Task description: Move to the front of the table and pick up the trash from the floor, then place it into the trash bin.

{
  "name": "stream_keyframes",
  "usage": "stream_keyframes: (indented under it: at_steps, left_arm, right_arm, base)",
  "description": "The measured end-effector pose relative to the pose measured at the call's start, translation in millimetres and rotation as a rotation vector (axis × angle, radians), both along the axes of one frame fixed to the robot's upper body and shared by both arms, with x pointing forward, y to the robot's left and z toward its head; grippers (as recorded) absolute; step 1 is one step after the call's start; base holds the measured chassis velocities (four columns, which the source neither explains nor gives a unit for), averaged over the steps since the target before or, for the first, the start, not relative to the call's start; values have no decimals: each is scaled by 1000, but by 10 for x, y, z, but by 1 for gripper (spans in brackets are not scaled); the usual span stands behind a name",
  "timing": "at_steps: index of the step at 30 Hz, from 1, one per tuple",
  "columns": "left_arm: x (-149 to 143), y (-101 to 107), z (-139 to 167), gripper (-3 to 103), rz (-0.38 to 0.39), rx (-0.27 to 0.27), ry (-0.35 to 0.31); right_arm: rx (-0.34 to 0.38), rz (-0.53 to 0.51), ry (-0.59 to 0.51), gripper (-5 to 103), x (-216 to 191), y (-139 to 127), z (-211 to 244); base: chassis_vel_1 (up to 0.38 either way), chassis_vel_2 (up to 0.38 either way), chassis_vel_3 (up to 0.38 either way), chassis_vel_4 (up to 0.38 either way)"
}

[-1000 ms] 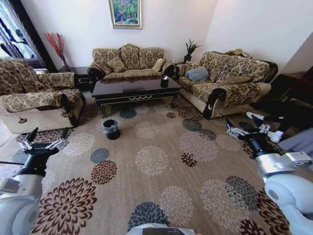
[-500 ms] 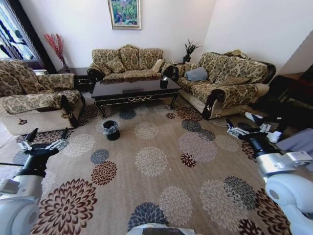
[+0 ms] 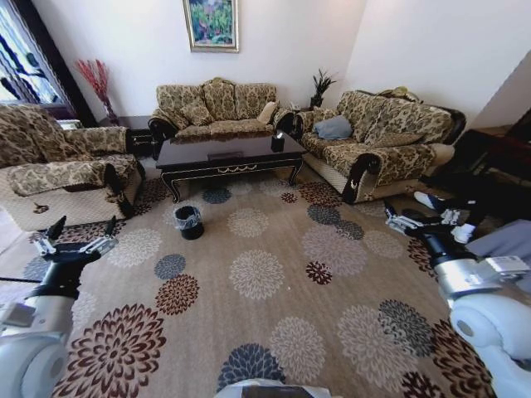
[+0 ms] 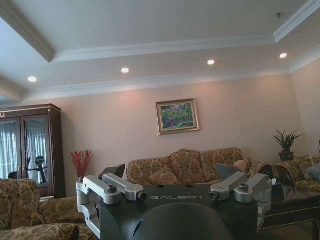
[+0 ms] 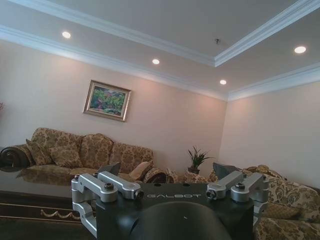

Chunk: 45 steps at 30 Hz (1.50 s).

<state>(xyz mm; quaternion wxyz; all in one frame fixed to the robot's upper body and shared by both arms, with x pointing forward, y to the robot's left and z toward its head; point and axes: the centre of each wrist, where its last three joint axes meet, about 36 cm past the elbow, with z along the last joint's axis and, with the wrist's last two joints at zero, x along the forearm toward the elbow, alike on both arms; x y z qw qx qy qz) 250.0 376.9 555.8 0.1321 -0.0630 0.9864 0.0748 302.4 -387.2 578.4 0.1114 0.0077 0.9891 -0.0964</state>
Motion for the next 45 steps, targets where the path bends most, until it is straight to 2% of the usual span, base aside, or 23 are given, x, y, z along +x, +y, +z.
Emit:
stream_keyframes:
  at_steps: [21,30,45]
  left_arm:
    - [30,-33,-49,100,5,-8,4]
    - [38,-60,-72,100,29,5,-7]
    - [22,-62,-66,100,52,-10,4]
  right_arm:
    - [1,-3,1,100,27,-15,-14]
    - [3,-3,2,100,23,-12,-18]
    - [1,-2,0,100,7,-3,-7]
  base:
    - [0,0,0,0]
    - [0,0,0,0]
    - [0,0,0,0]
